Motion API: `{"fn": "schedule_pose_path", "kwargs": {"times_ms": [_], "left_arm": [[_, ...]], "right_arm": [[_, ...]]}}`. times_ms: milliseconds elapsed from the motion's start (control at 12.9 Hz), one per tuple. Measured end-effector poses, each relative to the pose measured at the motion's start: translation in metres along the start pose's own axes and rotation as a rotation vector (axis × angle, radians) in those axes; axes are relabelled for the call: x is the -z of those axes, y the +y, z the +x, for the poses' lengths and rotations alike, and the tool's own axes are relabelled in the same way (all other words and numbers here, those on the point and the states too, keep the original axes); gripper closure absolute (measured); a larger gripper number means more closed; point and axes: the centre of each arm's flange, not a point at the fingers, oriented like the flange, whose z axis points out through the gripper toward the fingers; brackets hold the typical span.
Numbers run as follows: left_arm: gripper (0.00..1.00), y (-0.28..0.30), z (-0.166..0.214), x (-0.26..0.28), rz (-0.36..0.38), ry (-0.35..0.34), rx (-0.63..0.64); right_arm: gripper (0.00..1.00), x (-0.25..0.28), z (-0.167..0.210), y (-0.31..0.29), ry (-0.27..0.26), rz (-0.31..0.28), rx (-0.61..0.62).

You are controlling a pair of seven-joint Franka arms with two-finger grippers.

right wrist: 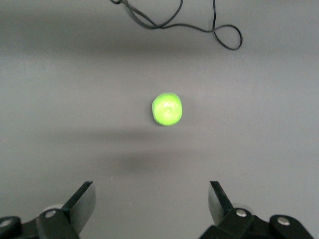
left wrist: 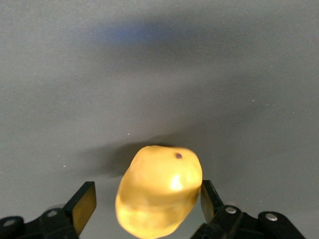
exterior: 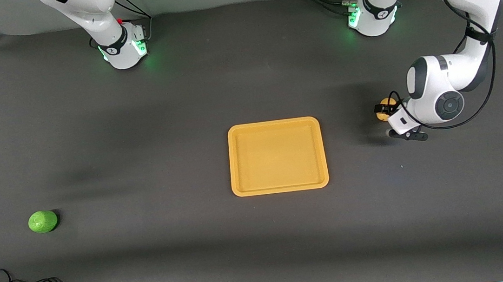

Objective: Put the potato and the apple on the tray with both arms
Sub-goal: 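Carry the potato onto the tray while the right gripper grasps the apple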

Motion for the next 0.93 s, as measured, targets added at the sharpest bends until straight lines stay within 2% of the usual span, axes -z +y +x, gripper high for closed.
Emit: {"fn": "schedule_pose_path", "kwargs": {"times_ms": [78, 155, 233, 310, 388, 620, 775, 930], "left_arm": [[0.16, 0.002, -0.002, -0.002, 0.000, -0.005, 0.002], [0.16, 0.004, -0.004, -0.004, -0.001, -0.012, 0.007], [0.24, 0.006, -0.007, -0.005, 0.000, -0.015, 0.008], [0.37, 0.007, -0.007, -0.003, 0.001, -0.013, 0.007], [0.42, 0.008, -0.007, 0.003, 0.001, -0.005, 0.010], [0.42, 0.038, 0.012, 0.060, -0.017, 0.036, 0.088], [0.42, 0.107, 0.041, 0.112, -0.009, 0.127, 0.163], [0.42, 0.190, 0.070, 0.142, -0.019, 0.201, 0.232]], "right_arm": [[0.00, -0.006, 0.007, 0.000, -0.001, 0.000, 0.003], [0.00, -0.011, 0.010, -0.001, -0.004, 0.003, 0.007], [0.00, -0.017, 0.013, -0.003, -0.002, 0.006, 0.010], [0.00, -0.030, 0.019, -0.004, 0.015, 0.012, 0.012], [0.00, -0.050, 0.025, -0.004, 0.033, 0.016, 0.010], [0.00, -0.126, 0.033, -0.004, 0.052, 0.022, 0.005], [0.00, -0.169, 0.034, -0.004, 0.054, 0.025, 0.009], [0.00, -0.204, 0.034, -0.004, 0.051, 0.046, 0.008]]}}
